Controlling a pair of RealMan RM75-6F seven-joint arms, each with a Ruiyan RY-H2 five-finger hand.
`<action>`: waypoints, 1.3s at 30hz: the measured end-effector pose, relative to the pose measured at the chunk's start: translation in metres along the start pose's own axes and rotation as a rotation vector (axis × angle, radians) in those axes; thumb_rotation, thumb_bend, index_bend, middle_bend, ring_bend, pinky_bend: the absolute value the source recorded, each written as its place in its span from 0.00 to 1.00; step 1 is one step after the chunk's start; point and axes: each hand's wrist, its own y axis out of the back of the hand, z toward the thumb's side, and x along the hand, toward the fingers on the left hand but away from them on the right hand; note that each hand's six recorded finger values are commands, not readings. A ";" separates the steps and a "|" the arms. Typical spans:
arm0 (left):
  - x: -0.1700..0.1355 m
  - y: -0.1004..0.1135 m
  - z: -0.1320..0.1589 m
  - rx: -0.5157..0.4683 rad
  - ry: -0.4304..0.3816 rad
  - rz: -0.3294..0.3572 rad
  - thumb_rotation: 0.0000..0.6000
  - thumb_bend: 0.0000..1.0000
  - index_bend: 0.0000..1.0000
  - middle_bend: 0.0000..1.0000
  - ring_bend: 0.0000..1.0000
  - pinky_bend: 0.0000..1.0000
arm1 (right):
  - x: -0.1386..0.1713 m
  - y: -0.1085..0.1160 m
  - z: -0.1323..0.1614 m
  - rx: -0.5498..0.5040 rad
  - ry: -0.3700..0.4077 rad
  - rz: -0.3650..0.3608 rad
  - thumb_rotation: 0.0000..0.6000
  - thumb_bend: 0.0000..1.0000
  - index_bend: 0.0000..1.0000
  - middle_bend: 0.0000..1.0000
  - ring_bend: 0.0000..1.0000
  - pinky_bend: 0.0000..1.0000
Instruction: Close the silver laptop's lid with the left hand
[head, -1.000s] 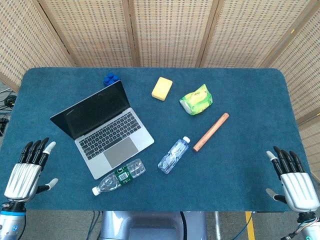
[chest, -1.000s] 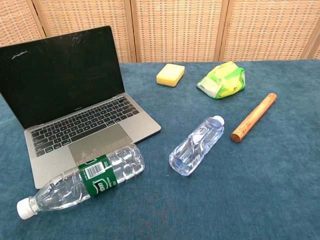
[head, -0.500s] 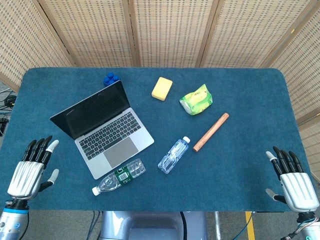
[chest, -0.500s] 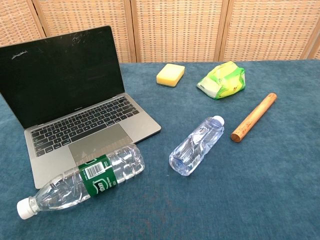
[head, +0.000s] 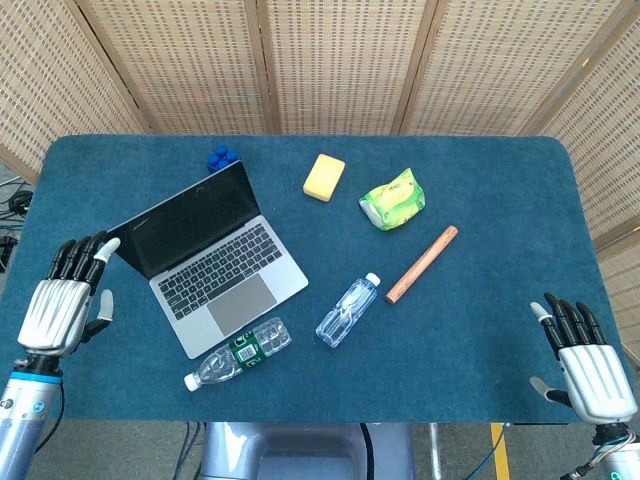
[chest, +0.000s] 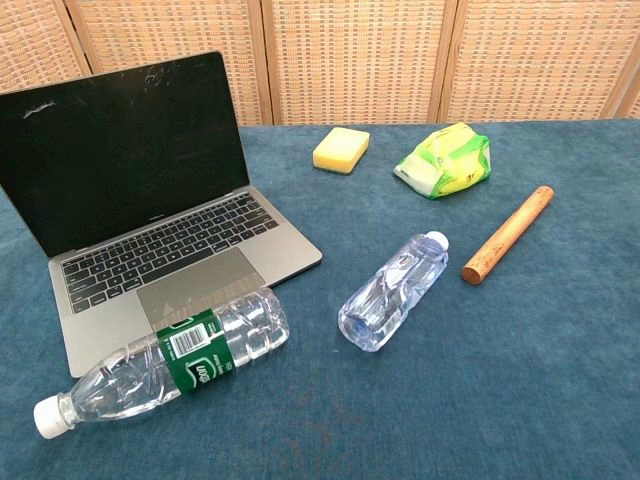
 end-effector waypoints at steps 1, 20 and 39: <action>0.005 0.004 0.001 -0.007 0.006 -0.002 1.00 0.72 0.00 0.00 0.00 0.00 | 0.000 0.000 0.000 0.000 0.000 0.002 1.00 0.00 0.00 0.00 0.00 0.00; 0.065 0.033 -0.008 -0.193 0.109 -0.185 1.00 0.84 0.00 0.00 0.00 0.00 | 0.001 -0.001 0.004 0.006 0.010 0.002 1.00 0.00 0.00 0.00 0.00 0.00; 0.099 0.018 -0.020 -0.236 0.216 -0.277 1.00 0.88 0.00 0.00 0.00 0.00 | 0.001 -0.001 0.004 0.000 0.014 0.003 1.00 0.00 0.00 0.00 0.00 0.00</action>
